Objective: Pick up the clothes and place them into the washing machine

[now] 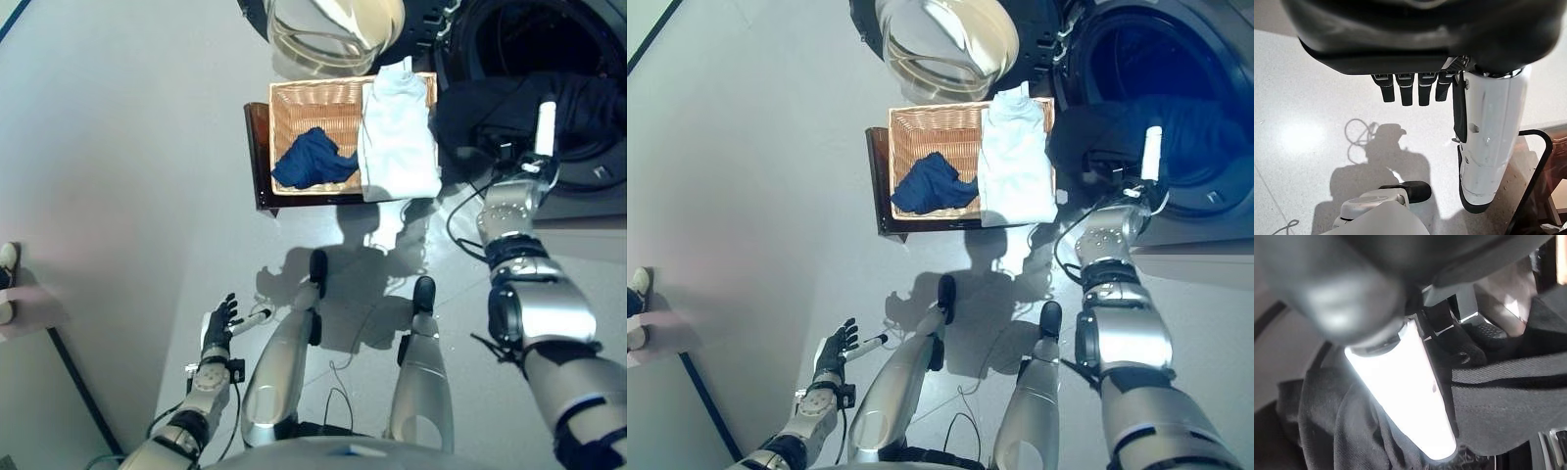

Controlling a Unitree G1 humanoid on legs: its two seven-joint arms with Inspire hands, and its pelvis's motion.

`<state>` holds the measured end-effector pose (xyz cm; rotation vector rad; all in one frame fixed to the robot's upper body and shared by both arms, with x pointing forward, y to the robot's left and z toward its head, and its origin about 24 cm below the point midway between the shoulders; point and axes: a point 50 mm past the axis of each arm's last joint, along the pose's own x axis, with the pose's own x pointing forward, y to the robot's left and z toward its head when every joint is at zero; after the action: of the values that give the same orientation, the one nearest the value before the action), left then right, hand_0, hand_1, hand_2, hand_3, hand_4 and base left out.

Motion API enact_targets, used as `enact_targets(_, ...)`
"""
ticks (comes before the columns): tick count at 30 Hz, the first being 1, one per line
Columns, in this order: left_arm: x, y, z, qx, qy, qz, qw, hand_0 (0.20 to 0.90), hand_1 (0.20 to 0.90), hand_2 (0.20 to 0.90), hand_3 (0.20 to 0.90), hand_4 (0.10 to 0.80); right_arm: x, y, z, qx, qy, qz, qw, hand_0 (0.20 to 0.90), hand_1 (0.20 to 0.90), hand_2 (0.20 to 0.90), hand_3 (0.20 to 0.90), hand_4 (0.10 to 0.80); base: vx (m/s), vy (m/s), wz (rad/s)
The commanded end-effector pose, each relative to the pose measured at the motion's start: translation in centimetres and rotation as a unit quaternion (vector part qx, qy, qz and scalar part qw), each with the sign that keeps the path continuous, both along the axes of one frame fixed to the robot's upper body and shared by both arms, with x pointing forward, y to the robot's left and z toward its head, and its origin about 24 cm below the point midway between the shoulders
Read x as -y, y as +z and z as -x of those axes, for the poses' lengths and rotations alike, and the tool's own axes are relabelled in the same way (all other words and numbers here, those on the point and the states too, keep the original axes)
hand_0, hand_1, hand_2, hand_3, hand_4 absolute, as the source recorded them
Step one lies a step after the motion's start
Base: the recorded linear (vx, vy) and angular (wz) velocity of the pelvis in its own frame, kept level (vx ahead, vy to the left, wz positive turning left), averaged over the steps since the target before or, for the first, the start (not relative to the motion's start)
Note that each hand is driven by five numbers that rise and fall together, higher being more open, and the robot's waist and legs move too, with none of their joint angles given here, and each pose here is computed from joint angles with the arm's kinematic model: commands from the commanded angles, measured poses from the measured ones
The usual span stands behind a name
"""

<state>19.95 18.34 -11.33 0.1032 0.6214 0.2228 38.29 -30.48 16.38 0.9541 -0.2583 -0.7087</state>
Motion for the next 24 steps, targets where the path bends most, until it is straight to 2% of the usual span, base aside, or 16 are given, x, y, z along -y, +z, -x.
enact_targets(1,-0.9,-0.7,1.5,-0.018,0.005,-0.019,1.000,0.900,0.900,0.900,0.900,0.800,3.2,10.4,1.1,0.113,-0.032,0.143,0.983,0.200,0.200,0.200,0.200,0.300,0.000,0.000,0.00)
enact_targets(13,-1.2,-0.2,0.7,-0.002,0.003,-0.020,1.000,0.900,0.900,0.900,0.900,0.800,3.0,13.1,0.7,0.079,-0.027,0.191,0.978,0.200,0.200,0.200,0.200,0.300,0.000,0.000,0.00)
enact_targets(24,-1.1,0.6,0.1,0.029,-0.014,-0.017,0.999,0.900,0.900,0.900,0.900,0.800,4.9,19.2,3.0,0.103,-0.072,0.223,0.967,0.200,0.200,0.200,0.200,0.300,0.005,0.003,0.01)
